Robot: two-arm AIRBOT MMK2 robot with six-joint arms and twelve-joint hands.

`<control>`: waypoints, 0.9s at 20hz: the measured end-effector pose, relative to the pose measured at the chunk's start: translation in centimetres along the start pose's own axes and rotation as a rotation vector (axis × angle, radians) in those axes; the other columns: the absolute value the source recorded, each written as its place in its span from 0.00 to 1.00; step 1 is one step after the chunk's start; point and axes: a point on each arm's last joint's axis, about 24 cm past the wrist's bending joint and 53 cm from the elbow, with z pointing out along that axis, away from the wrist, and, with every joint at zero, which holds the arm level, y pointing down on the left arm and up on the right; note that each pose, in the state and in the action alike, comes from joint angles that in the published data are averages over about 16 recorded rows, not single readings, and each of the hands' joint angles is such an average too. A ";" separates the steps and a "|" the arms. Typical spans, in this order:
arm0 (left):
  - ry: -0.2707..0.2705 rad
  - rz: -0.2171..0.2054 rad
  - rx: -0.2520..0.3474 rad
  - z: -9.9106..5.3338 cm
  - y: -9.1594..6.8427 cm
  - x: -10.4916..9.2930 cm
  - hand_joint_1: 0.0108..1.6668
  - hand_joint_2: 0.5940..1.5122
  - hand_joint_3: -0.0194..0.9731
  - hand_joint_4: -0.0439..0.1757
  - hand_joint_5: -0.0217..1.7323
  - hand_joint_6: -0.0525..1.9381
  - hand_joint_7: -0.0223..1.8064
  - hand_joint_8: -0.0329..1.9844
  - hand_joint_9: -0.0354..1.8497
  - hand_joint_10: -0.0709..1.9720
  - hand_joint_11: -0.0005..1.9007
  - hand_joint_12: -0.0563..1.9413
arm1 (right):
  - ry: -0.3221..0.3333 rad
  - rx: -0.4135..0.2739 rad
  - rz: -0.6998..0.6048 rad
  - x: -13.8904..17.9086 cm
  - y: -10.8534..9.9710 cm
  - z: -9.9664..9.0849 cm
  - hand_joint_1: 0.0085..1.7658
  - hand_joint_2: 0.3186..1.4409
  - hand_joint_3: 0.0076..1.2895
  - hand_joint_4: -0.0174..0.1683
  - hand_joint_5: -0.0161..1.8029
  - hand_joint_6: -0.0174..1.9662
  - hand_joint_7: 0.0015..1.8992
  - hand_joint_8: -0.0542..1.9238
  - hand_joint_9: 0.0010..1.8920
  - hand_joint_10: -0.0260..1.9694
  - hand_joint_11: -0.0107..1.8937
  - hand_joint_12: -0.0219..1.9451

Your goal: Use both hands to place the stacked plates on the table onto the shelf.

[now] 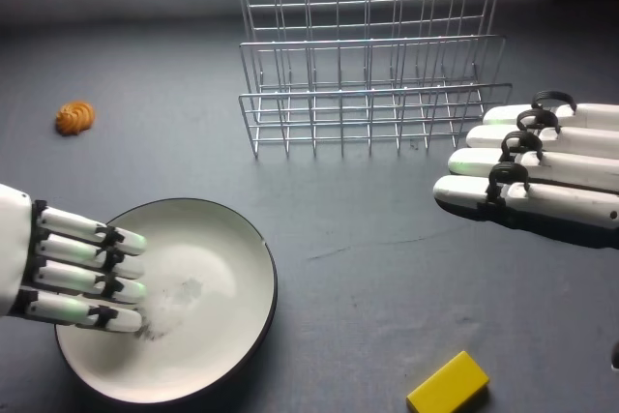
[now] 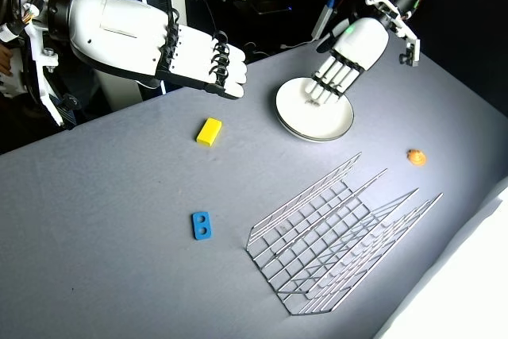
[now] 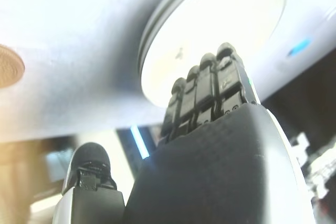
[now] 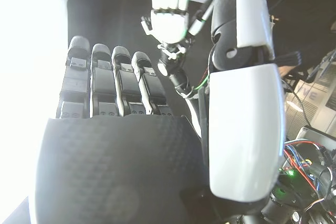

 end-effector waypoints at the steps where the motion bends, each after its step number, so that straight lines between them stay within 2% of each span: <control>1: 0.004 -0.006 -0.015 -0.1 0.4 0.1 0.00 0.59 0.04 0.20 0.02 0.02 0.02 0.01 0.03 0.04 0.01 0.02 | 0.000 0.000 0.000 0.0 0.0 0.0 0.65 0.52 0.01 0.08 0.02 0.02 0.01 0.03 0.01 0.02 0.01 0.06; 5: 0.017 -0.027 -0.057 -0.5 1.5 0.6 0.00 0.59 0.04 0.20 0.02 0.02 0.02 0.01 0.03 0.04 0.01 0.02 | 0.001 -0.001 -0.001 0.0 0.0 0.0 0.65 0.52 0.01 0.08 0.02 0.02 0.01 0.03 0.01 0.01 0.01 0.07; 9: 0.035 -0.043 -0.068 -0.6 1.8 1.3 0.00 0.60 0.04 0.18 0.02 0.02 0.02 0.01 0.03 0.04 0.01 0.02 | 0.001 -0.001 -0.001 0.0 0.0 0.0 0.65 0.52 0.01 0.08 0.02 0.02 0.01 0.03 0.01 0.02 0.01 0.07; 18: 0.053 -0.096 -0.036 0.9 0.1 2.2 0.00 0.60 0.04 0.15 0.01 0.02 0.01 0.01 0.02 0.04 0.01 0.03 | 0.003 -0.003 -0.002 0.1 0.1 0.0 0.63 0.52 0.01 0.08 0.02 0.02 0.01 0.03 0.01 0.02 0.01 0.09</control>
